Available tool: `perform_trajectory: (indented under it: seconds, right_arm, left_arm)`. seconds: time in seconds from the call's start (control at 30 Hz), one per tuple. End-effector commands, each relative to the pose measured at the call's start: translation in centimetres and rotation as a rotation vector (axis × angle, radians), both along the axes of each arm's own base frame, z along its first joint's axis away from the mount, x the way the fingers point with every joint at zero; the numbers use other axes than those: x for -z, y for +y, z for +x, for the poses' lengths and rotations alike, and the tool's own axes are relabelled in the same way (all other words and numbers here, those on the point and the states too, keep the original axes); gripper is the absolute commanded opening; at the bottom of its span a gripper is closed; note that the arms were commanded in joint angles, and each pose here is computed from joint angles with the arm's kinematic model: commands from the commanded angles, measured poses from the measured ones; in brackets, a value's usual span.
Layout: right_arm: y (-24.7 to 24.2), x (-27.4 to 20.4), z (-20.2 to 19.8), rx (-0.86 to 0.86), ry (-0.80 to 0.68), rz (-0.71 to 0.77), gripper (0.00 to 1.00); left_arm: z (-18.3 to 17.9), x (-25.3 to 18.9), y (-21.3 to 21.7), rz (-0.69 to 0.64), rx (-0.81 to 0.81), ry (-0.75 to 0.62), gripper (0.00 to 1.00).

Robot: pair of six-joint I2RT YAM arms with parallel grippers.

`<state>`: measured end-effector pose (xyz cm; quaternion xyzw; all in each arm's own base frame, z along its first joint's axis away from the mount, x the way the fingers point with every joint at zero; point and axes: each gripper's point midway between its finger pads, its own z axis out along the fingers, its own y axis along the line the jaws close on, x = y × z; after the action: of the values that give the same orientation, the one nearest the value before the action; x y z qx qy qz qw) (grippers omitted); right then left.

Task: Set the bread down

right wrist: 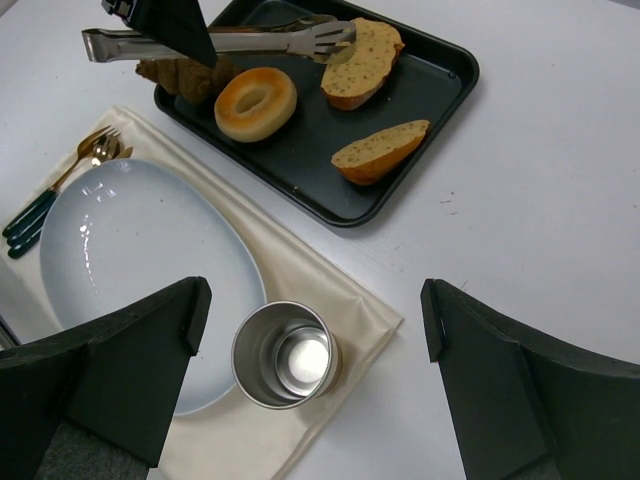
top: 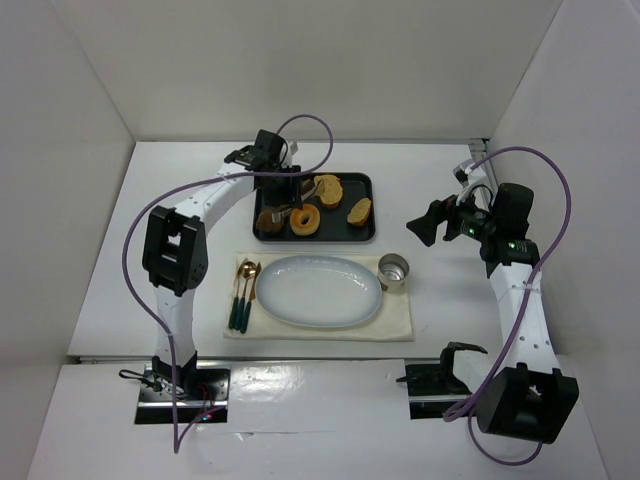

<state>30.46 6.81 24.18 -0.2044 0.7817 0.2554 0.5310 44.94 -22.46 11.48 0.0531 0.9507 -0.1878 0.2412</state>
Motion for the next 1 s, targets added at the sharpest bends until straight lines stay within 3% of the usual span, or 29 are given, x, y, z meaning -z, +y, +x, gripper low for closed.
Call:
perform_trajectory:
  seconds: [0.0,0.47,0.77,0.97]
  right_arm:
    - [0.0,-1.8,0.1,-0.005,-0.057,-0.023,1.0]
    - [0.1,-2.0,0.0,-0.005,-0.066,-0.025,1.0]
    - [0.1,-2.0,0.0,-0.005,-0.066,-0.025,1.0]
    - [0.1,-2.0,0.0,-0.005,-0.066,-0.025,1.0]
  left_arm:
    - [1.1,-1.8,-0.6,-0.059,0.012,-0.032,0.57]
    - [0.8,-0.5,-0.6,-0.143,0.016,0.066,0.44]
    - [1.4,-0.7,0.3,-0.178,-0.019,0.063,0.0]
    - [1.0,-2.1,-0.3,-0.228,0.003,0.036,0.0]
